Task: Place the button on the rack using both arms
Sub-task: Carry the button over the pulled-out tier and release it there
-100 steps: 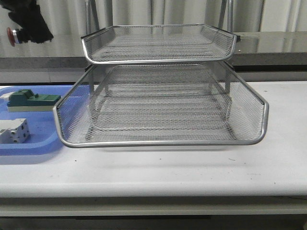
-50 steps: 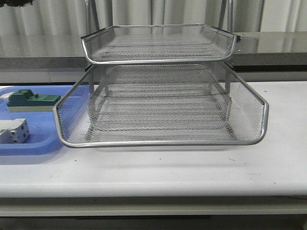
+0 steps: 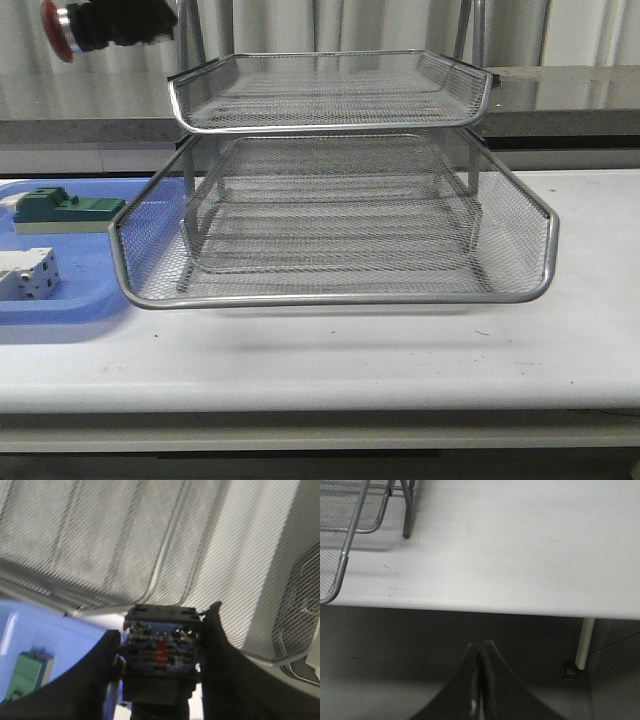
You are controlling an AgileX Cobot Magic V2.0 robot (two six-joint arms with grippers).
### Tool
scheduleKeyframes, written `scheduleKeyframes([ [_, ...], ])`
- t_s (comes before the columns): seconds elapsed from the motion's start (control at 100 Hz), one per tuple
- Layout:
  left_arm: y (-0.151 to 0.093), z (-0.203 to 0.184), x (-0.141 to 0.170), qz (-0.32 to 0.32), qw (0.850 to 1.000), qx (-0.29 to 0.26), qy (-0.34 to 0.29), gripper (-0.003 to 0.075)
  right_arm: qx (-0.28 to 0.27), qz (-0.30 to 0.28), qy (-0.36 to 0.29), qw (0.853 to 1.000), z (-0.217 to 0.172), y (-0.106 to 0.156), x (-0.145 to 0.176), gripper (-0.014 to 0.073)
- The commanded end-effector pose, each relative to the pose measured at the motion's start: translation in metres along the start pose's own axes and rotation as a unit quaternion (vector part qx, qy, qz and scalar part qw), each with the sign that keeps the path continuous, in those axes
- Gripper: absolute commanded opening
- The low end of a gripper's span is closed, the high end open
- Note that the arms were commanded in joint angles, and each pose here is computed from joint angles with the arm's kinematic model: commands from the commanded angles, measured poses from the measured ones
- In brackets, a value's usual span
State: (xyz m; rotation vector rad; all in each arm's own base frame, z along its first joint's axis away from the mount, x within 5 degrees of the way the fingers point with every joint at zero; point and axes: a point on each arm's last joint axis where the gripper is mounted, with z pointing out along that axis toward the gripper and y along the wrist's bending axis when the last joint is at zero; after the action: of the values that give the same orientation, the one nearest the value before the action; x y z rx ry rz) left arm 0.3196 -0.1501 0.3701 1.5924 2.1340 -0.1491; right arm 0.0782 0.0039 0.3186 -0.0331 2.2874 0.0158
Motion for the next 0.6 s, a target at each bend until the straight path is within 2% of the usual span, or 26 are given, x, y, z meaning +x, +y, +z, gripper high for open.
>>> scheduleKeyframes([
  [0.0, -0.021, -0.021, -0.016, 0.019, 0.999, 0.005, -0.036, -0.0020, 0.002, -0.004, -0.043, 0.999, -0.008, -0.001, -0.012, -0.0070],
  [0.3, -0.056, 0.007, -0.047, 0.060, 0.994, 0.076, -0.050, -0.0020, 0.002, -0.004, -0.043, 0.999, -0.008, -0.001, -0.012, -0.0070],
  [0.41, -0.059, 0.027, -0.053, 0.061, 0.993, 0.094, -0.046, -0.0020, 0.002, -0.004, -0.043, 0.999, -0.008, -0.001, -0.012, -0.0070],
  [0.59, -0.058, 0.053, -0.063, 0.062, 0.993, 0.089, -0.050, -0.0020, 0.002, -0.004, -0.043, 0.999, -0.008, -0.001, -0.012, -0.0070],
])
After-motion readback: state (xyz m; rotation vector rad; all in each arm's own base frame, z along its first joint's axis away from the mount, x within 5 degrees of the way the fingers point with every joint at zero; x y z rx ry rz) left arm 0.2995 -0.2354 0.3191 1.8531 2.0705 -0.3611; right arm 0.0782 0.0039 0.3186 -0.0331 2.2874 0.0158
